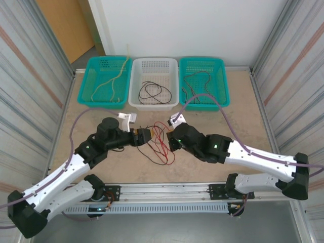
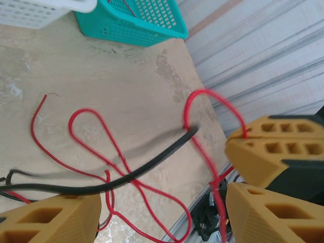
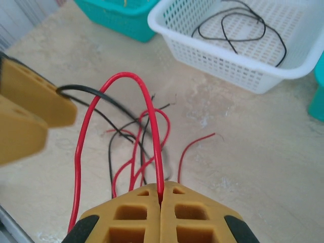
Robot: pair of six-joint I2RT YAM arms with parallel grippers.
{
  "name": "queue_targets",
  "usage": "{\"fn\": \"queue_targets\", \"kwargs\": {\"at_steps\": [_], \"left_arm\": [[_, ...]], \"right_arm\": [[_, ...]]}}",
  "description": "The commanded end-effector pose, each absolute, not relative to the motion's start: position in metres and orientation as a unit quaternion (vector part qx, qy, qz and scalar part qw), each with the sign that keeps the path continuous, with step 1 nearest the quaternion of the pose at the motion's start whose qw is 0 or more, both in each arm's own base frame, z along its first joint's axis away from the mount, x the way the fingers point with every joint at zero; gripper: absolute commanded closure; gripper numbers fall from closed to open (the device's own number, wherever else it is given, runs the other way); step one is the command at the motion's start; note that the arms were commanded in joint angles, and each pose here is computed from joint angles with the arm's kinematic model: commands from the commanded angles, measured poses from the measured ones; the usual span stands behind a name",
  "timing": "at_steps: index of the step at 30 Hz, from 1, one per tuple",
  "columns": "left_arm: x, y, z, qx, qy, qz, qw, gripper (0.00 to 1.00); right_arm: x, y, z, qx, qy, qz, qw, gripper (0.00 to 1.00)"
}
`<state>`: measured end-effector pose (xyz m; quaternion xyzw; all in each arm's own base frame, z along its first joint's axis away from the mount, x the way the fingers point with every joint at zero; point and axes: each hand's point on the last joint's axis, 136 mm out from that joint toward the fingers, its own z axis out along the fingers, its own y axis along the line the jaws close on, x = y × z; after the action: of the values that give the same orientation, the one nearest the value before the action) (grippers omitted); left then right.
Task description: Untangle the cables
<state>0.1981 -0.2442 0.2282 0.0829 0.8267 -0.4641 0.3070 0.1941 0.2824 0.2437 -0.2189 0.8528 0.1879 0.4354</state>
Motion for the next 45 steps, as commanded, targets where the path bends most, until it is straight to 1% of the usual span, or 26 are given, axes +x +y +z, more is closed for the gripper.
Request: {"fn": "queue_targets", "kwargs": {"at_steps": [1, 11, 14, 18, 19, 23, 24, 26, 28, 36, 40, 43, 45], "left_arm": [[0.198, -0.252, 0.242, 0.097, 0.815, -0.474, 0.319, 0.33], [0.206, -0.255, 0.251, 0.095, 0.811, -0.472, 0.334, 0.32], [0.211, -0.253, 0.252, 0.092, 0.816, -0.457, 0.341, 0.32], [0.217, -0.24, 0.249, 0.084, 0.832, -0.414, 0.358, 0.32], [0.218, -0.236, 0.247, 0.08, 0.835, -0.406, 0.362, 0.32], [0.218, -0.235, 0.243, 0.075, 0.839, -0.405, 0.357, 0.33], [0.218, -0.235, 0.243, 0.073, 0.839, -0.407, 0.355, 0.32], [0.218, -0.237, 0.244, 0.074, 0.837, -0.413, 0.352, 0.23], [0.216, -0.241, 0.247, 0.086, 0.831, -0.422, 0.354, 0.2], [0.219, -0.242, 0.261, 0.121, 0.816, -0.412, 0.386, 0.2], [0.22, -0.248, 0.276, 0.148, 0.8, -0.419, 0.402, 0.23], [0.22, -0.253, 0.29, 0.172, 0.786, -0.421, 0.42, 0.28], [0.218, -0.257, 0.299, 0.194, 0.773, -0.419, 0.434, 0.28]], "right_arm": [[0.194, 0.281, 0.27, -0.211, 0.837, 0.207, 0.46, 1.0], [0.187, 0.275, 0.274, -0.205, 0.835, 0.224, 0.46, 1.0], [0.187, 0.27, 0.274, -0.2, 0.834, 0.221, 0.464, 1.0], [0.188, 0.266, 0.277, -0.197, 0.832, 0.219, 0.47, 1.0], [0.186, 0.262, 0.286, -0.194, 0.826, 0.23, 0.477, 1.0], [0.183, 0.258, 0.297, -0.19, 0.817, 0.246, 0.485, 1.0], [0.183, 0.257, 0.299, -0.189, 0.816, 0.249, 0.487, 1.0], [0.182, 0.258, 0.302, -0.19, 0.813, 0.252, 0.489, 1.0], [0.182, 0.257, 0.303, -0.19, 0.813, 0.253, 0.49, 1.0], [0.179, 0.258, 0.303, -0.191, 0.813, 0.262, 0.484, 1.0], [0.178, 0.262, 0.305, -0.195, 0.811, 0.267, 0.483, 1.0], [0.177, 0.265, 0.306, -0.2, 0.809, 0.274, 0.48, 1.0], [0.176, 0.266, 0.306, -0.202, 0.809, 0.276, 0.477, 1.0]]}}
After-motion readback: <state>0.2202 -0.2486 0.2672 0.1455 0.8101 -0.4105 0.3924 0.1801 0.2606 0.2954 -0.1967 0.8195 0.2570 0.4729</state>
